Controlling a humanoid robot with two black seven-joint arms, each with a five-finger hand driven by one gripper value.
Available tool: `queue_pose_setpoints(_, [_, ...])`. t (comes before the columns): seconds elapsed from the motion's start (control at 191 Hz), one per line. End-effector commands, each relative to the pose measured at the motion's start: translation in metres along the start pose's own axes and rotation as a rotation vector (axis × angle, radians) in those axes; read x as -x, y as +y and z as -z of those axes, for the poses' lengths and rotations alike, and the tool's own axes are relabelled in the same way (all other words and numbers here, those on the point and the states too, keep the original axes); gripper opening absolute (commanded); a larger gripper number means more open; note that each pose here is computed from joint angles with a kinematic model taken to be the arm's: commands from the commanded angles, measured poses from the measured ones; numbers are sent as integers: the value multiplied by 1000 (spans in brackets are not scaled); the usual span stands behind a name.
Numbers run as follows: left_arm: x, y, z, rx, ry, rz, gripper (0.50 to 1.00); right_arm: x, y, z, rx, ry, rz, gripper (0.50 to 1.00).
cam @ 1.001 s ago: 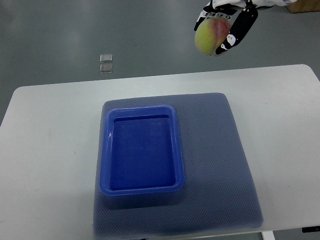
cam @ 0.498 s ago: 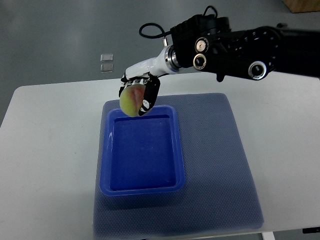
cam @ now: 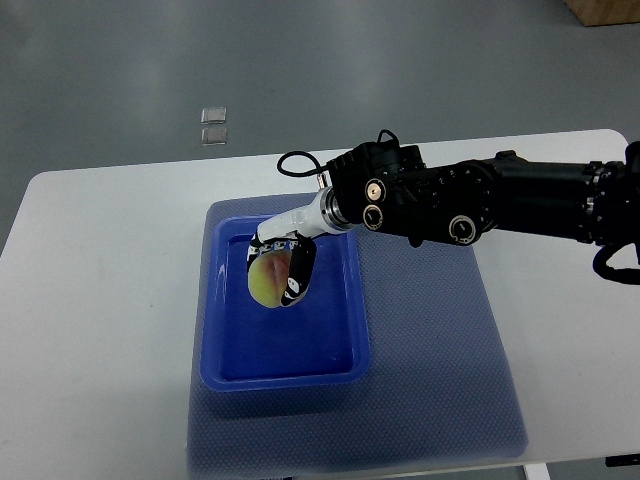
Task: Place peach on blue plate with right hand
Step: 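Carry the peach over the blue tray and lower it inside, then open the right hand fingers to release the peach in the tray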
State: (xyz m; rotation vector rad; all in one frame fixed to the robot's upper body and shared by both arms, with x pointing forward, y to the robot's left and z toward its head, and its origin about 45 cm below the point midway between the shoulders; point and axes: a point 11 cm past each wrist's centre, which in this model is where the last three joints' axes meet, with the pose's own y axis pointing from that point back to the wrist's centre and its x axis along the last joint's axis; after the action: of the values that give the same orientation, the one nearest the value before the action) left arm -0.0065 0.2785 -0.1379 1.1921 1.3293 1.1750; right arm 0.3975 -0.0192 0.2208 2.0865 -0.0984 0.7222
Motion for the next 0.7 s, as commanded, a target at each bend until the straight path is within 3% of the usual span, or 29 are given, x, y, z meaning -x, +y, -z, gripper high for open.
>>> queue_pose_setpoints(0.0, [0, 0, 0, 1, 1, 0, 1000, 12, -5, -6, 0, -21, 20, 609])
queue_pose_setpoints(0.031, [0, 0, 0, 1, 2, -1, 1000, 14, -7, -8, 1, -25, 23, 627])
queue_pose_setpoints(0.141, [-1, 0, 0, 1, 2, -3, 1000, 15, -8, -16, 23, -29, 18, 778])
queue_pose_setpoints(0.231, [-1, 0, 0, 1, 2, -3, 1000, 15, -8, -17, 26, -29, 18, 797])
queue_pose_setpoints(0.236, [-1, 0, 0, 1, 2, -3, 1000, 14, -8, -17, 27, -25, 18, 876])
queue_pose_setpoints(0.257, [0, 0, 0, 1, 3, -1, 1000, 14, -7, -17, 27, -23, 20, 897])
queue_pose_setpoints(0.388, [0, 0, 0, 1, 2, -1, 1000, 12, -6, -15, 28, -18, 20, 926])
queue_pose_setpoints(0.597, [-1, 0, 0, 0, 3, -4, 1000, 1, -1, -7, 16, -10, 6, 930])
queue_pose_setpoints(0.697, [-1, 0, 0, 0, 3, -4, 1000, -29, 14, 17, -21, 13, -43, 930])
